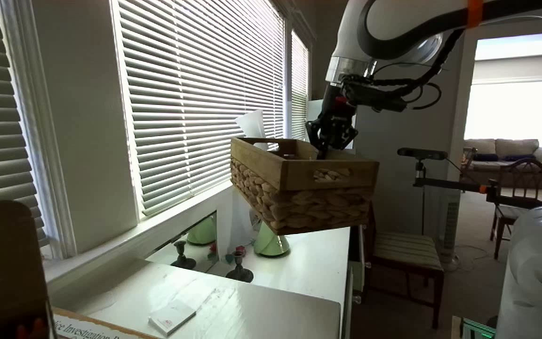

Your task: Move the basket to the right

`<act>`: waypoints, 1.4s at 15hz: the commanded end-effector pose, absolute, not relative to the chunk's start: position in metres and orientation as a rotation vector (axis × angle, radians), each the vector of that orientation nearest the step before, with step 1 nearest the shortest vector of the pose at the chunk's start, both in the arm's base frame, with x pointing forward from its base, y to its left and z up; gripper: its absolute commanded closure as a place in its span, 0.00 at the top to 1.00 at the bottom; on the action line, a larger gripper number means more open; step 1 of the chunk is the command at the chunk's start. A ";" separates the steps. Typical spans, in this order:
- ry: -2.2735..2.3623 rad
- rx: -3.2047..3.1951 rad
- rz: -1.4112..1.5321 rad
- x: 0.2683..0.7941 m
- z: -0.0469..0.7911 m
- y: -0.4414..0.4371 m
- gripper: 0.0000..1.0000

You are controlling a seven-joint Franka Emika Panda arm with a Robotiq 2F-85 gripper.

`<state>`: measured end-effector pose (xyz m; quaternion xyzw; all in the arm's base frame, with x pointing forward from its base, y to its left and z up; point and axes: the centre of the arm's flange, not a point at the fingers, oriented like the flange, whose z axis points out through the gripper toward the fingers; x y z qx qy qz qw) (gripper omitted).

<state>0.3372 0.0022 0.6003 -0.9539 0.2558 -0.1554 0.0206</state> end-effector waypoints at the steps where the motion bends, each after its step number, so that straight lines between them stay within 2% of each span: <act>1: 1.046 -2.870 -0.604 0.302 0.594 -0.016 0.04; 4: 1.235 -2.797 -0.622 0.286 0.588 -0.035 0.04; 5: 1.119 -2.868 -0.517 0.307 0.585 -0.030 0.14; 11: 1.206 -2.834 -0.542 0.294 0.582 -0.038 0.14; 12: 1.206 -2.834 -0.542 0.294 0.582 -0.038 0.04; 21: 1.413 -2.746 -0.502 0.331 0.522 -0.109 0.04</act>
